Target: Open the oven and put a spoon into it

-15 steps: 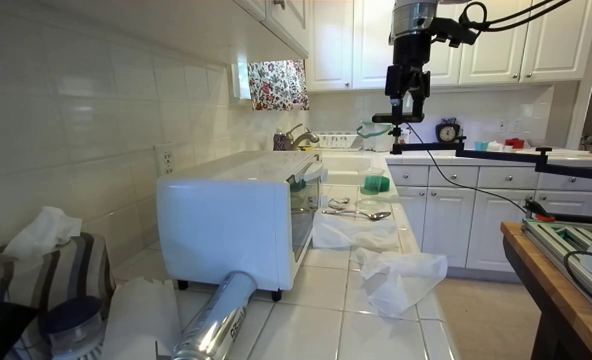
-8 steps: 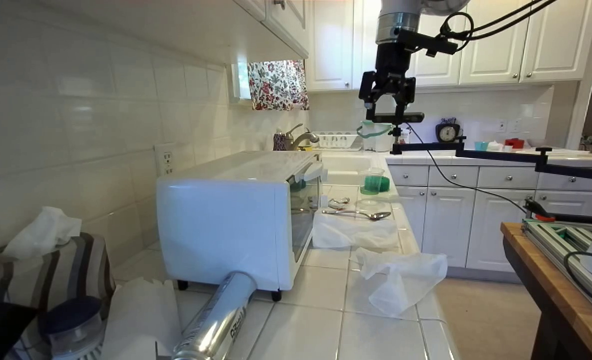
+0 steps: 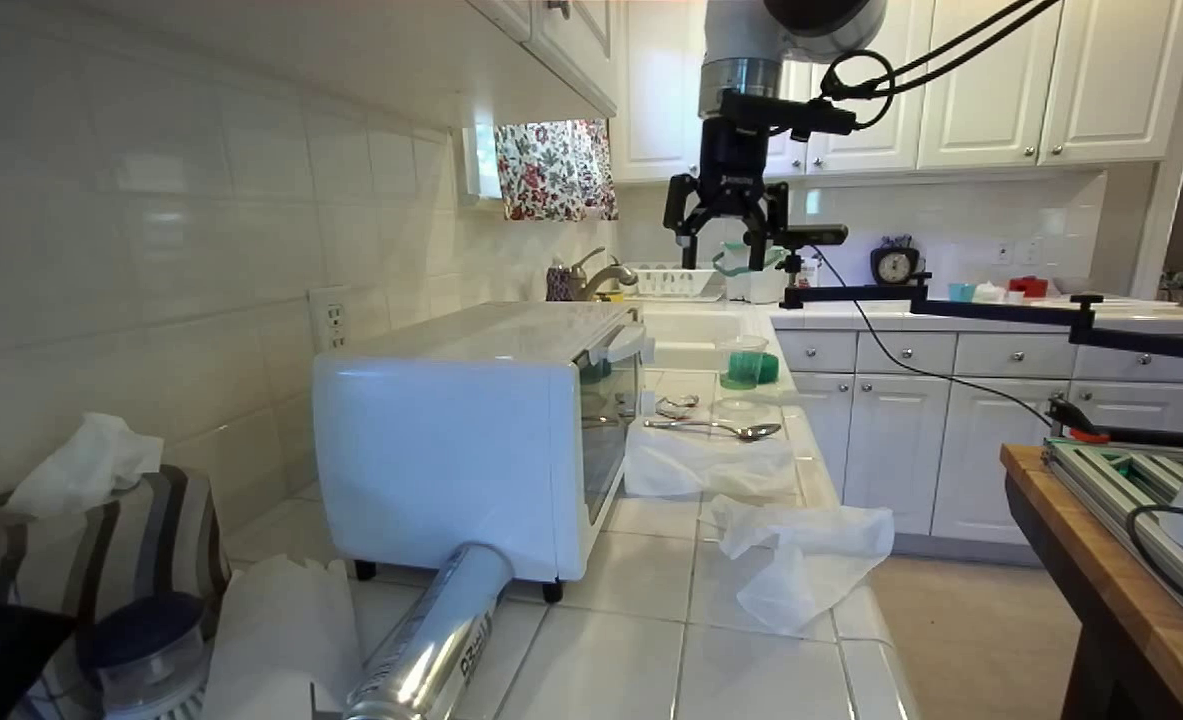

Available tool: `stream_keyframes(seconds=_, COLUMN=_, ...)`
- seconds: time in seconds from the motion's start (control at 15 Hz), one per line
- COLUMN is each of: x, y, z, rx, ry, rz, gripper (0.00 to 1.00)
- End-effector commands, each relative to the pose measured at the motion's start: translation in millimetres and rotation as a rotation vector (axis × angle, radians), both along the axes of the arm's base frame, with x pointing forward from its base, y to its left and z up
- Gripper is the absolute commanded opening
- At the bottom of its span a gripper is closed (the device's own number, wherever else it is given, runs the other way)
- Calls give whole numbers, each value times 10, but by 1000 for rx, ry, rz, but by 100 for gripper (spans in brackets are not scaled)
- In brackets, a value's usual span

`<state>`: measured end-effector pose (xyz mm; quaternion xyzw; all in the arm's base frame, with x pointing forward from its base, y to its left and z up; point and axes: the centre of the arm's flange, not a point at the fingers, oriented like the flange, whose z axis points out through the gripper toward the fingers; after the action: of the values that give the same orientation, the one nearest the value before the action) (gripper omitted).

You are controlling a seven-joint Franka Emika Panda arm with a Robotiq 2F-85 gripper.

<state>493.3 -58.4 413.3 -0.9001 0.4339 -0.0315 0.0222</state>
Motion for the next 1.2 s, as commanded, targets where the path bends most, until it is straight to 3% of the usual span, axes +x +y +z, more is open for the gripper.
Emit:
stream_keyframes(seconds=0.0, x=242, y=114, z=0, rx=30, ry=8, rz=-92, gripper=100)
stream_keyframes(seconds=0.2, x=354, y=251, z=-24, rx=35, ry=35, rz=-207, gripper=100)
stream_keyframes(seconds=0.27, x=227, y=193, z=-25, rx=16, ry=9, rz=-128, gripper=100)
stream_keyframes(seconds=1.13, x=380, y=263, z=-237, rx=33, ry=21, rz=-275, gripper=100)
